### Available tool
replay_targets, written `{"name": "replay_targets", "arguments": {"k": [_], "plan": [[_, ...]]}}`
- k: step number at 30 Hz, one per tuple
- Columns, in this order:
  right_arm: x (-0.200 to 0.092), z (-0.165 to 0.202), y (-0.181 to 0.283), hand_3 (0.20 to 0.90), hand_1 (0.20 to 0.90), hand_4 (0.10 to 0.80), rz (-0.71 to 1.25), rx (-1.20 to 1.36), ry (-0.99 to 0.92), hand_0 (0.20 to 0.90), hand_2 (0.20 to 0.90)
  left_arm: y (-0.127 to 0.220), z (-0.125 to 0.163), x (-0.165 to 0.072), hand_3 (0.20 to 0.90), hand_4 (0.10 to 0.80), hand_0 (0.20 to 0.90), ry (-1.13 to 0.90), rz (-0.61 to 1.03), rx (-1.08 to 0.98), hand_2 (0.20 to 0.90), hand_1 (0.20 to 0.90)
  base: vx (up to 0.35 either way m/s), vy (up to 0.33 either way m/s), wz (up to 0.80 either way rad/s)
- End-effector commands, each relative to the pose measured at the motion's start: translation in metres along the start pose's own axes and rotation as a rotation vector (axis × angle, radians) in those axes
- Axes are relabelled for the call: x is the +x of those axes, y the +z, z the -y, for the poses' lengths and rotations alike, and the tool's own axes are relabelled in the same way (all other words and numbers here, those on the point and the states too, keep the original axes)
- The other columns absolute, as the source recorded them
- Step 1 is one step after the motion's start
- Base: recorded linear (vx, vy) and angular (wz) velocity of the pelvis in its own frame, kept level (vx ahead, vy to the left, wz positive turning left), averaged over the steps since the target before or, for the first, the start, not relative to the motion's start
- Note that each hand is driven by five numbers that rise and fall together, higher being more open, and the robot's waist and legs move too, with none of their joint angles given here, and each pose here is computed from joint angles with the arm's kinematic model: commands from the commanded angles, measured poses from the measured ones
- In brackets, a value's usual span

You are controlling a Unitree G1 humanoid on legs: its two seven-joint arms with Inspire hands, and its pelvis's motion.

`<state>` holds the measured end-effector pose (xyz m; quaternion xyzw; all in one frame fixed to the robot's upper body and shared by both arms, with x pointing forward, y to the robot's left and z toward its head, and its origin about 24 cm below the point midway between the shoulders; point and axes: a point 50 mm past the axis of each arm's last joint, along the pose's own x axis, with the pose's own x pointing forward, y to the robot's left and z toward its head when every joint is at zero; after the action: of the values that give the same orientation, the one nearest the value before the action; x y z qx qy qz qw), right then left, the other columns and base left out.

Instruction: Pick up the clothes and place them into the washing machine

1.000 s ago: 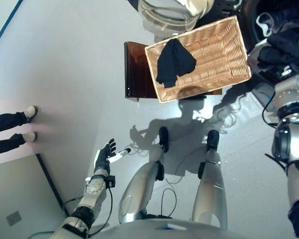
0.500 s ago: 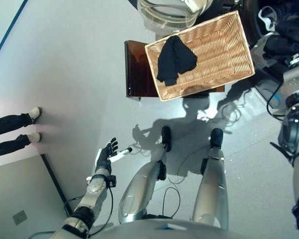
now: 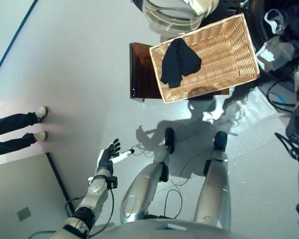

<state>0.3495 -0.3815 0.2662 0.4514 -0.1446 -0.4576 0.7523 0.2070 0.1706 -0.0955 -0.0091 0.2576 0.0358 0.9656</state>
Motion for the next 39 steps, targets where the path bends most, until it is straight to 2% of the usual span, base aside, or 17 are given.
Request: {"name": "replay_targets", "arguments": {"k": [1,10,37,38,39], "plan": [[-0.044,-0.067,0.150,0.200,0.200,0.300,0.537,0.129,0.345,0.200,0.200,-0.005,-0.015,-0.004,0.900,0.800,0.900,0.049,-0.005,0.014,0.900,0.900,0.011,-0.016,0.04],[-0.059,-0.081,0.160,0.200,0.200,0.300,0.572,0.198,0.383,0.200,0.200,0.003,-0.013,-0.003,0.900,0.800,0.900,0.037,0.037,-0.005,0.900,0.900,0.003,-0.011,0.03],[-0.063,-0.067,0.181,0.200,0.200,0.300,0.641,0.363,0.304,0.200,0.200,-0.002,-0.015,-0.006,0.900,0.800,0.900,0.059,0.019,0.000,0.900,0.900,0.002,0.000,0.00],[-0.062,-0.066,0.182,0.260,0.260,0.343,0.638,0.352,0.289,0.260,0.260,-0.003,-0.015,-0.006,0.900,0.800,0.900,0.060,0.018,0.004,0.900,0.900,0.000,0.000,0.00],[-0.062,-0.066,0.182,0.370,0.370,0.422,0.639,0.352,0.289,0.370,0.370,-0.003,-0.015,-0.006,0.900,0.800,0.900,0.060,0.018,0.003,0.900,0.900,0.000,0.000,0.00]]}}
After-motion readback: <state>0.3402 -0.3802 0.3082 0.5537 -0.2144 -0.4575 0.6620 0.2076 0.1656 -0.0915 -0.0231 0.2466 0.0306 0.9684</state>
